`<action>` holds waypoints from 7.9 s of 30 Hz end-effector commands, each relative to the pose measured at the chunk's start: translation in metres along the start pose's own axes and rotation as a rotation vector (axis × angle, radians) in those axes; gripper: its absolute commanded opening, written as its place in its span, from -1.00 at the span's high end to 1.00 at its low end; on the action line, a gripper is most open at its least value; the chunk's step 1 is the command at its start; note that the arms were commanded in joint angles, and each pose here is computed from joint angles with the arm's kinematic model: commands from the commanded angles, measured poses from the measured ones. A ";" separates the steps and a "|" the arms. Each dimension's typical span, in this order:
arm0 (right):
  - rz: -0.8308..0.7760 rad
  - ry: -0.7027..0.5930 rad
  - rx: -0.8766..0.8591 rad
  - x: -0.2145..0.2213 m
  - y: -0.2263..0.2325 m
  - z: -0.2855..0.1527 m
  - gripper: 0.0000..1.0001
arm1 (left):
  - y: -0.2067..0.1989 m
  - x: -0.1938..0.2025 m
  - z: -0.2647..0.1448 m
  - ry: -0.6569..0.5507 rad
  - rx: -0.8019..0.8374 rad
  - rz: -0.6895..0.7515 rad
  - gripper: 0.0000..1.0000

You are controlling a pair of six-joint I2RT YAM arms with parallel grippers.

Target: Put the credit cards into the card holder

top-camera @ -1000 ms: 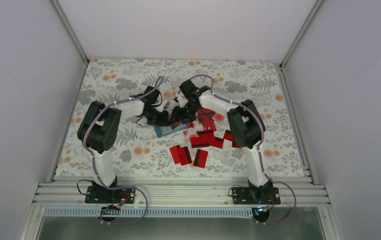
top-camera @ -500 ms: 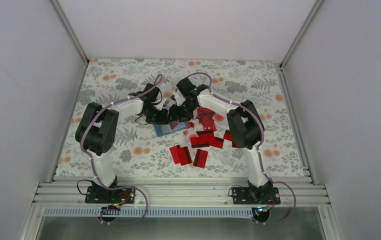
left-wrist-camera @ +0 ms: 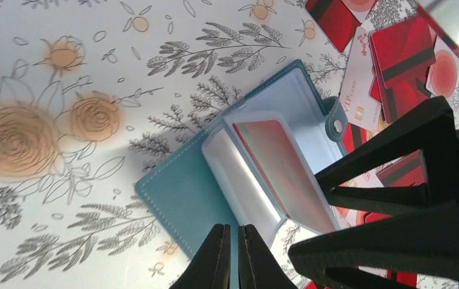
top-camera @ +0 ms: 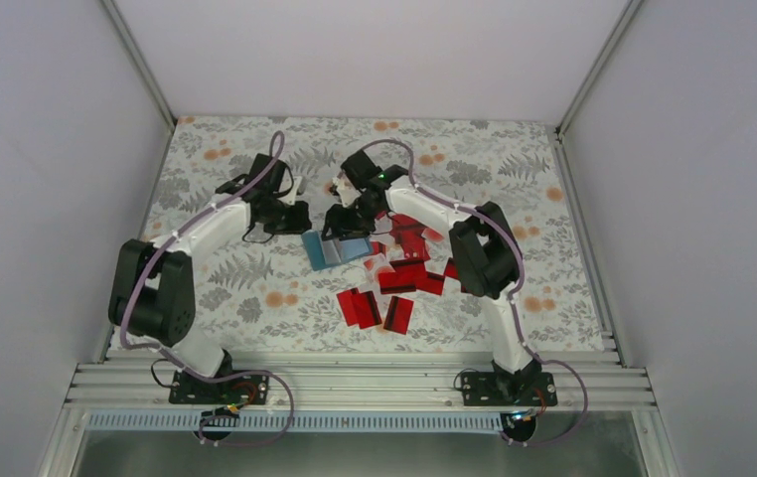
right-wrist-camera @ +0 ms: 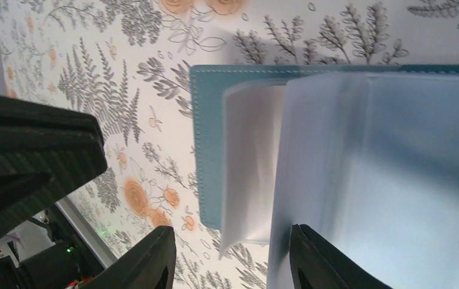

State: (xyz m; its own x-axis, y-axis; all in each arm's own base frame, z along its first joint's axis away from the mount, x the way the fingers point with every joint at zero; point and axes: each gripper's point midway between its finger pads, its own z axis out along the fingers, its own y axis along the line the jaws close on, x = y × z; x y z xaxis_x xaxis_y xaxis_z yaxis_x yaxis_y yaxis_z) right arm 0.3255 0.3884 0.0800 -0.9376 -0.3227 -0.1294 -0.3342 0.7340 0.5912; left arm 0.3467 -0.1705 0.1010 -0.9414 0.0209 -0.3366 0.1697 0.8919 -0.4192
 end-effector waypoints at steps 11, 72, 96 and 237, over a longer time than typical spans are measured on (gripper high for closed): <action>-0.114 0.098 -0.262 0.004 0.076 0.028 0.00 | 0.030 0.006 -0.077 -0.193 -0.171 -0.029 0.88; 0.272 -0.288 0.195 0.098 -0.148 -0.157 -0.13 | -0.084 0.004 0.045 0.054 0.043 0.341 0.39; 0.635 -0.220 -0.189 0.164 -0.122 -0.115 -0.35 | -0.156 0.076 0.098 0.230 0.248 0.444 0.36; 0.531 0.064 -0.074 0.199 -0.154 0.007 -0.22 | -0.168 0.106 0.063 0.163 0.365 0.011 -0.23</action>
State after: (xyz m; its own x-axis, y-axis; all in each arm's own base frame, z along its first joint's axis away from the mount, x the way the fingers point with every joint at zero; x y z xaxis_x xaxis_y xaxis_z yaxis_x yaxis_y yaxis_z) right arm 0.2432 0.2505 0.0269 -0.9987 -0.0107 0.0506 0.0360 0.5579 0.8292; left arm 0.2225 -0.3343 0.0461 -0.9758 0.1787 -0.1262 0.2182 0.7512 -0.6229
